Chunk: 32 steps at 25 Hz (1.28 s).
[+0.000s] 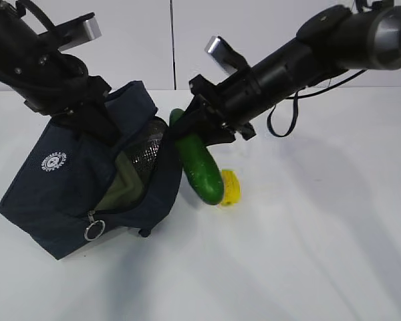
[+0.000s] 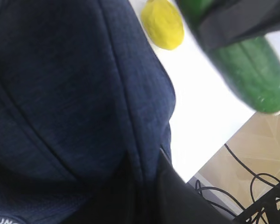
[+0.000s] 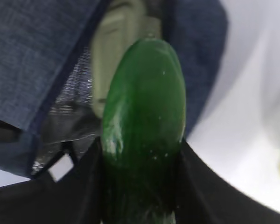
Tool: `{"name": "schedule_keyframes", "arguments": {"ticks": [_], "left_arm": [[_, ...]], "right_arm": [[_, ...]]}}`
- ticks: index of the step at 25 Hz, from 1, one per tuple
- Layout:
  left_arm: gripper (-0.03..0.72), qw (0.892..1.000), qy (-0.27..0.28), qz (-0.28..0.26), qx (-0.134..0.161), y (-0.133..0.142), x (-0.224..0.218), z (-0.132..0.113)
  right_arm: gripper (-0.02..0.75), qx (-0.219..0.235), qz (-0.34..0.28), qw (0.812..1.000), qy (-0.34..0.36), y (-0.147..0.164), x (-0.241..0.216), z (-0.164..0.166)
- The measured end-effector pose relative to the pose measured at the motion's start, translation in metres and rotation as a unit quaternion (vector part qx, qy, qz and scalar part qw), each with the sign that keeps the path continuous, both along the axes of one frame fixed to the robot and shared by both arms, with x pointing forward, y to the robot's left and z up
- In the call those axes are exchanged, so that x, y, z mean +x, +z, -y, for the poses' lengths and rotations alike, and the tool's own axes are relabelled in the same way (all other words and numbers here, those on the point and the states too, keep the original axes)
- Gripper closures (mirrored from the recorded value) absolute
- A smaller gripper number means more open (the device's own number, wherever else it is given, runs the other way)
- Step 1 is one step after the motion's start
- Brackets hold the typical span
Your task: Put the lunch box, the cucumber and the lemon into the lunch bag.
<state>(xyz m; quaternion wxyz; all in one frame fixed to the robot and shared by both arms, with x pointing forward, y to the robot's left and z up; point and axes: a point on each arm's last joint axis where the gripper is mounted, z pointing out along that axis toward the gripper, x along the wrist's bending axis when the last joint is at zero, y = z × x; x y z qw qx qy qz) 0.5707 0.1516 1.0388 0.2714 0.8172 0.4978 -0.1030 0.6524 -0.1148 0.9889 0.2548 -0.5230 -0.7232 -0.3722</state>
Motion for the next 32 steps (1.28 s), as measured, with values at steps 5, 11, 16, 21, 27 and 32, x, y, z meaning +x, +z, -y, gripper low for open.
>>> {"name": "schedule_keyframes", "arguments": {"ticks": [5,11,16,21,27,32], "left_arm": [[0.68,1.0,0.001,-0.001,-0.004,0.0,0.0,0.001],[0.68,1.0,-0.002,-0.005,-0.004,0.0,-0.001,0.001],[0.68,1.0,-0.001,-0.003,-0.004,0.001,0.0,0.001],[0.68,1.0,-0.002,-0.004,-0.004,0.001,-0.001,0.001],[0.68,1.0,-0.005,-0.007,-0.005,0.001,-0.001,0.001],[0.68,1.0,-0.005,-0.008,-0.005,0.001,-0.002,0.001]], "right_arm": [[0.462,0.031,-0.025,0.999,0.028,-0.027,-0.007,-0.034],[0.462,0.108,0.035,0.994,-0.001,-0.031,-0.001,-0.065],[0.462,0.173,0.051,0.982,-0.062,-0.041,0.013,-0.071],[0.458,0.211,0.036,0.973,-0.089,-0.061,0.018,-0.077],[0.295,0.226,0.02,0.971,-0.07,-0.072,0.015,-0.08],[0.205,0.238,0.016,0.97,-0.055,-0.07,0.012,-0.081]]}}
